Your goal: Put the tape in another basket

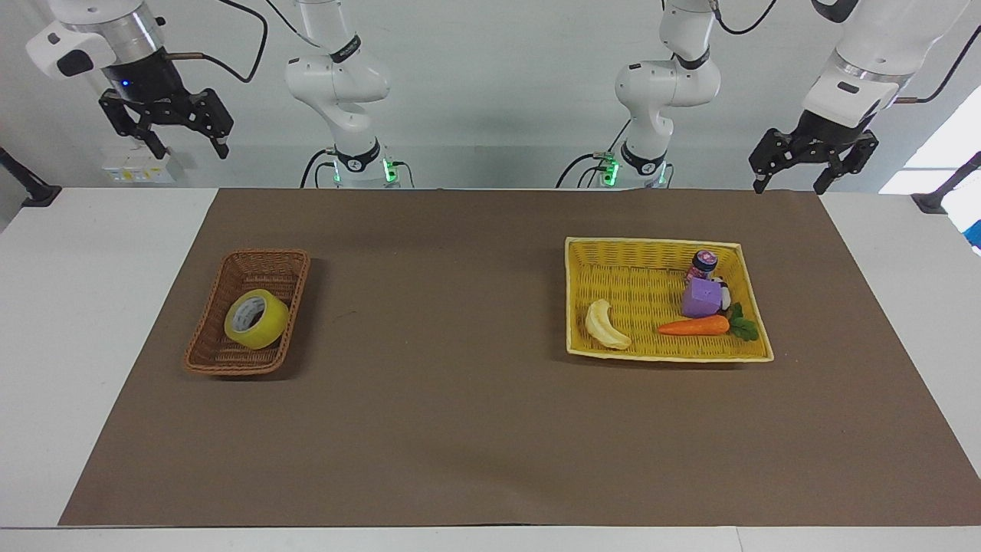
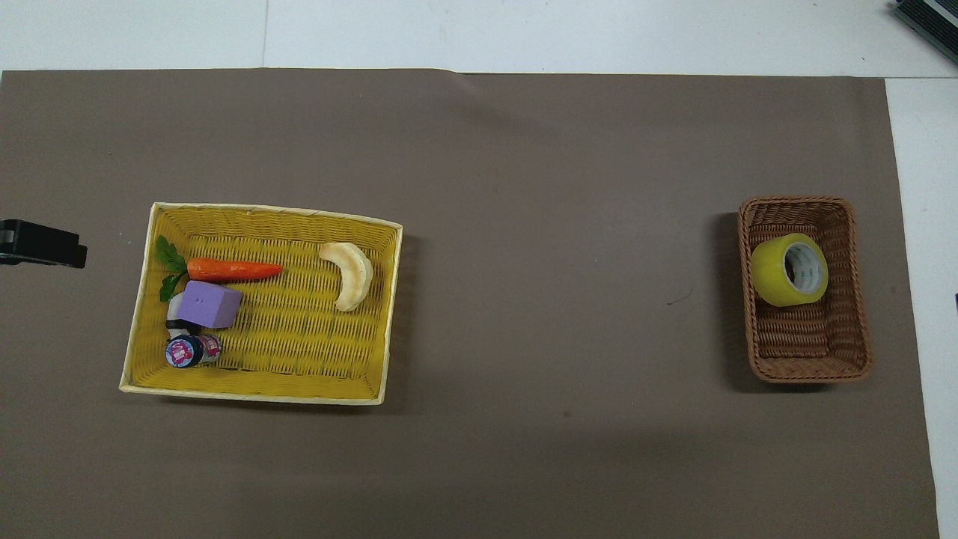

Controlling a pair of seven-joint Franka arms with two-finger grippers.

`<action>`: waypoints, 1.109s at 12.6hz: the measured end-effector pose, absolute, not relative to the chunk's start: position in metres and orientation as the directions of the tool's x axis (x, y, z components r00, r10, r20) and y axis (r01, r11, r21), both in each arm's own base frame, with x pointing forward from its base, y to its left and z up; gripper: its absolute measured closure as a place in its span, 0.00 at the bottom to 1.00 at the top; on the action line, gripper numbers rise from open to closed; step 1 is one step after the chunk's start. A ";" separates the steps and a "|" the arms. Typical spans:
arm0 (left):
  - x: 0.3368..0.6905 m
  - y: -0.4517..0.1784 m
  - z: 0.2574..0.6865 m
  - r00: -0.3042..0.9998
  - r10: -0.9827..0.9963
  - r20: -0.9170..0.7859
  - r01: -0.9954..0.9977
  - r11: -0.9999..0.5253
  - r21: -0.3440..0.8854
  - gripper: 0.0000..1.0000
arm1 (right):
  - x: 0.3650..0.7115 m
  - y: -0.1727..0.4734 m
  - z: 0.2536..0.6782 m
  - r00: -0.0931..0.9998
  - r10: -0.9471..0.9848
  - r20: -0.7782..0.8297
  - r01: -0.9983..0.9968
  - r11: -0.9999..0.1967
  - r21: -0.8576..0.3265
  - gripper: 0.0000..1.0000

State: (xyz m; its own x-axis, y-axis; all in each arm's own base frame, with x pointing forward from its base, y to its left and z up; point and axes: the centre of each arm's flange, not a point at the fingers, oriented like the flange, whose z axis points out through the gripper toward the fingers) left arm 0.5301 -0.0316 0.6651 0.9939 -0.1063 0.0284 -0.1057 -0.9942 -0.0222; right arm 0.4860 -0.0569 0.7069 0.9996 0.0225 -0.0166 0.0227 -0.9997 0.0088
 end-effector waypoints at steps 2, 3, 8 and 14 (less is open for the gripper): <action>0.530 -0.032 0.665 0.994 -0.106 0.028 -0.106 -0.994 -0.022 0.00 | 0.486 -0.037 0.704 0.998 0.061 -0.030 0.062 -0.998 0.011 0.00; 0.530 -0.032 0.665 0.994 -0.106 0.028 -0.106 -0.994 -0.022 0.00 | 0.487 -0.033 0.702 0.997 0.068 -0.034 0.069 -0.998 0.011 0.00; 0.530 -0.032 0.665 0.994 -0.106 0.028 -0.106 -0.994 -0.022 0.00 | 0.492 -0.034 0.690 0.998 0.069 -0.015 0.069 -0.998 0.014 0.00; 0.530 -0.032 0.665 0.994 -0.106 0.028 -0.106 -0.994 -0.022 0.00 | 0.508 -0.040 0.691 0.998 0.053 -0.025 0.054 -0.998 0.019 0.00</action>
